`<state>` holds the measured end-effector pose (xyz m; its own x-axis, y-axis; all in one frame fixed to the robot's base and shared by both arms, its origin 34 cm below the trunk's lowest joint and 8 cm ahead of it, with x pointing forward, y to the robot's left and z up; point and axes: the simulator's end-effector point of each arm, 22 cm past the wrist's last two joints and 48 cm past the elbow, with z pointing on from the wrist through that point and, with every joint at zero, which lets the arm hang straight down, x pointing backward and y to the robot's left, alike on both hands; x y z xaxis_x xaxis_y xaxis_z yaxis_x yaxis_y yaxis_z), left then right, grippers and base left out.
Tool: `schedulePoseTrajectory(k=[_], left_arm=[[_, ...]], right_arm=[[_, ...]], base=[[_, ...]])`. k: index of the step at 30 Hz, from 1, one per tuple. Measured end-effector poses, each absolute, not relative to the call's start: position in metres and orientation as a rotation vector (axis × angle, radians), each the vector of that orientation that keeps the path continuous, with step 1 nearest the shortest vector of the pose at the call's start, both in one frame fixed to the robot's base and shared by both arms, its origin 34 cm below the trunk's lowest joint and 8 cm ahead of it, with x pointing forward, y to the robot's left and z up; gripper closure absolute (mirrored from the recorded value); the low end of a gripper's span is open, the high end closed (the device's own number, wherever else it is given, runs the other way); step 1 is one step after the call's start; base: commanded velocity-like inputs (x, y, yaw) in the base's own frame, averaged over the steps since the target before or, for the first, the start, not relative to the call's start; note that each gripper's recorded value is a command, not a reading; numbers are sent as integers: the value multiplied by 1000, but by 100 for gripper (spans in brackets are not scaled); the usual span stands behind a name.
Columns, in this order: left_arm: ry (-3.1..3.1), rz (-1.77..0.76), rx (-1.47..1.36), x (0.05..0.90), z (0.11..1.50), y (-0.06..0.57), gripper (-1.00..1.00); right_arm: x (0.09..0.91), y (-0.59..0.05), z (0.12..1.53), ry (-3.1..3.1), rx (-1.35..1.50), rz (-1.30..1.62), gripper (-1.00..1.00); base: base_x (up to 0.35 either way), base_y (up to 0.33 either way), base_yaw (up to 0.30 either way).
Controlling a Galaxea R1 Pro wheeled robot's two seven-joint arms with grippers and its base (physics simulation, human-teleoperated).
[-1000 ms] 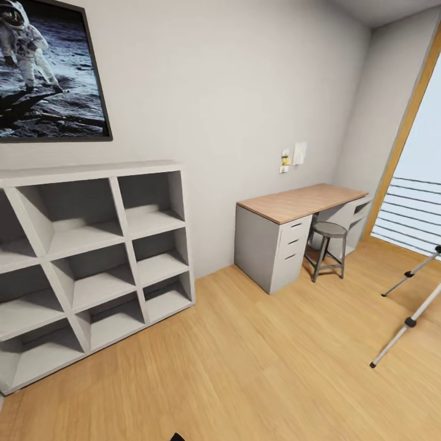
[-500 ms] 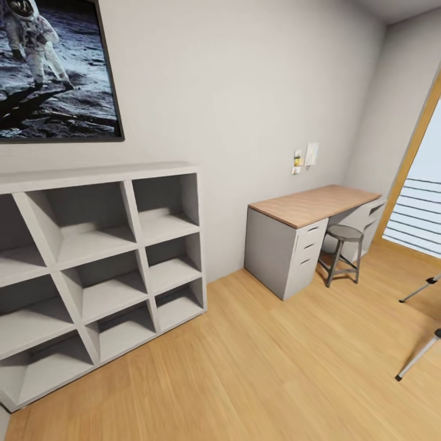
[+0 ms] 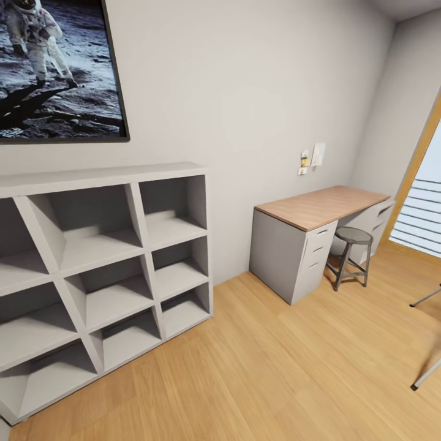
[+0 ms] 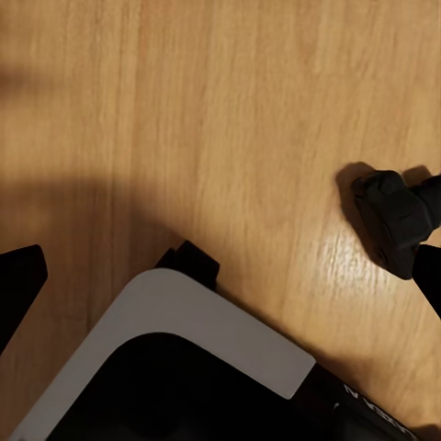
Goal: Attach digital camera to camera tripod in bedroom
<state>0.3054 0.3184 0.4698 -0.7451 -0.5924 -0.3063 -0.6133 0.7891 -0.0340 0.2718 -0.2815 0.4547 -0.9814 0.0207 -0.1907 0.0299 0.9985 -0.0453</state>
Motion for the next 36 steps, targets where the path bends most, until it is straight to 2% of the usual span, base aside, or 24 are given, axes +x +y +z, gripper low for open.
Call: schedulePoseTrajectory(k=[7, 16, 24, 36], left_arm=[[2679, 96, -922, 306, 470, 318, -100], [2661, 73, -915, 316, 473, 311, -100], [2663, 70, -914, 316, 473, 310, -100], [2663, 71, -913, 316, 473, 310, -100]], right_arm=[[272, -282, 455, 2949, 39, -73, -100], [272, -282, 455, 2946, 37, -73, -100], [273, -283, 455, 2942, 39, -73, -100], [273, -283, 455, 2944, 41, -77, -100]], base=[[4, 4, 0], [-149, 169, 0], [-16, 29, -6], [-1, 1, -194]])
